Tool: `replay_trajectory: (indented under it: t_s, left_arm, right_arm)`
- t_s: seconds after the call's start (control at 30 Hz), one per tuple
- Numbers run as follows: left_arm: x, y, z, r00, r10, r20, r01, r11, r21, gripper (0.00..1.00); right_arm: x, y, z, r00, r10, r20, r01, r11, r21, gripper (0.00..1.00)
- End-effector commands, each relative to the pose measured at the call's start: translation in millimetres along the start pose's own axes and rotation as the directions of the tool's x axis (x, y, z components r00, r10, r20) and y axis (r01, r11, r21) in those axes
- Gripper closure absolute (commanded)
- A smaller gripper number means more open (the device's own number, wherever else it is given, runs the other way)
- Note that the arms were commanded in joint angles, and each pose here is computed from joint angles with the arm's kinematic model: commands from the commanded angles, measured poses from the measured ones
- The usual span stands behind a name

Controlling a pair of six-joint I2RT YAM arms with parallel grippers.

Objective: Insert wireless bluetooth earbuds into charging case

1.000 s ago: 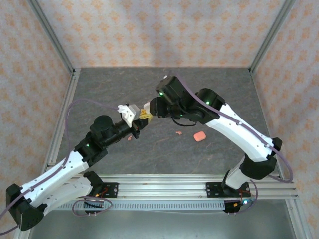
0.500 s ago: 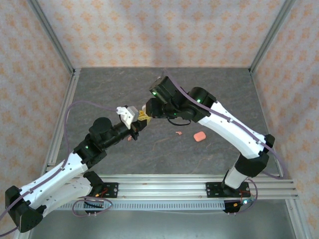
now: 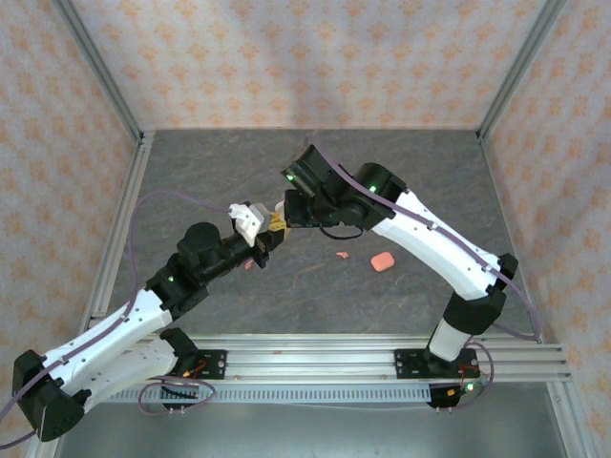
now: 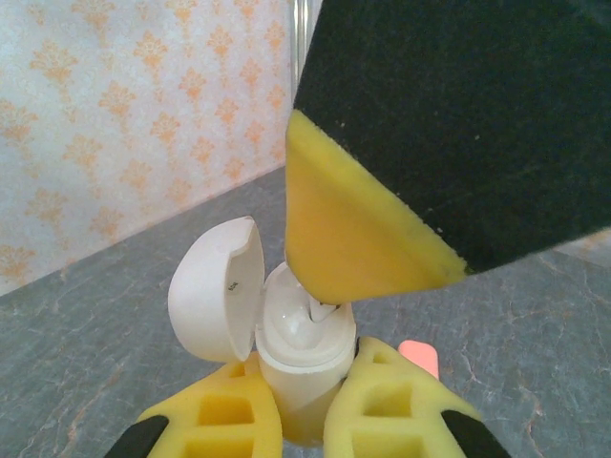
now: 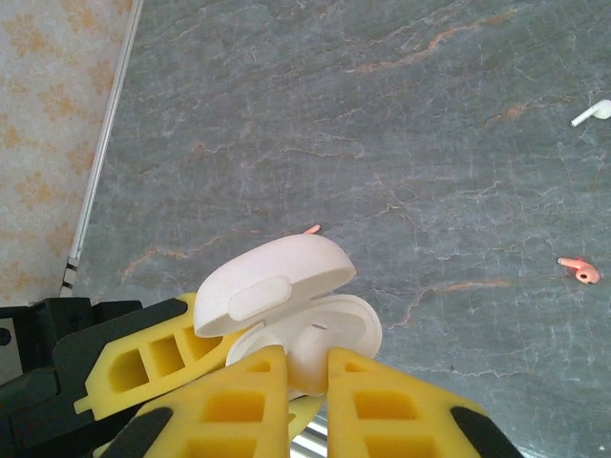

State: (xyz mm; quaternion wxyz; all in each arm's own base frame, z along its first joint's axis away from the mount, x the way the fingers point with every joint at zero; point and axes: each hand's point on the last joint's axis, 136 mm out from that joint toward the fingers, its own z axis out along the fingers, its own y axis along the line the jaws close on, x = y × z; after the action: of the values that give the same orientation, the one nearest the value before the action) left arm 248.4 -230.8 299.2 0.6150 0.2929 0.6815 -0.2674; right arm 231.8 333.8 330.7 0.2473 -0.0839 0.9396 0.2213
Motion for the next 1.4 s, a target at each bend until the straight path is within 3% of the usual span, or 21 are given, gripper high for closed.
replay_trajectory:
  t_s: [0.0,0.47,0.63,0.97,1.37]
  left_arm:
    - [-24.6,-9.4,-3.8,0.999,0.005,0.042,-0.007,0.999,0.049,1.0]
    - [-31.8,-32.3,-12.2,0.997,-0.051,0.052,0.041,0.983,0.181,1.0]
    - [-34.7,-35.2,-12.7,0.997,-0.06,0.057,0.048,0.979,0.2,1.0]
    - [-32.9,-38.4,-10.0,0.997,-0.069,0.041,0.058,0.974,0.22,1.0]
    - [-30.6,-37.5,-9.4,0.997,-0.068,0.031,0.06,0.975,0.214,0.99]
  right_arm:
    - [1.8,6.9,-11.6,0.998,-0.057,-0.003,0.057,0.997,-0.045,0.87]
    - [7.4,22.6,-45.7,0.96,-0.244,0.135,0.271,0.93,-0.248,0.87]
    - [16.4,27.1,-49.1,0.942,-0.307,0.136,0.334,0.896,-0.294,0.86]
    - [24.4,34.6,-41.0,0.943,-0.322,0.088,0.332,0.883,-0.332,0.62]
    - [21.3,33.7,-35.7,0.957,-0.288,0.044,0.288,0.91,-0.298,0.51]
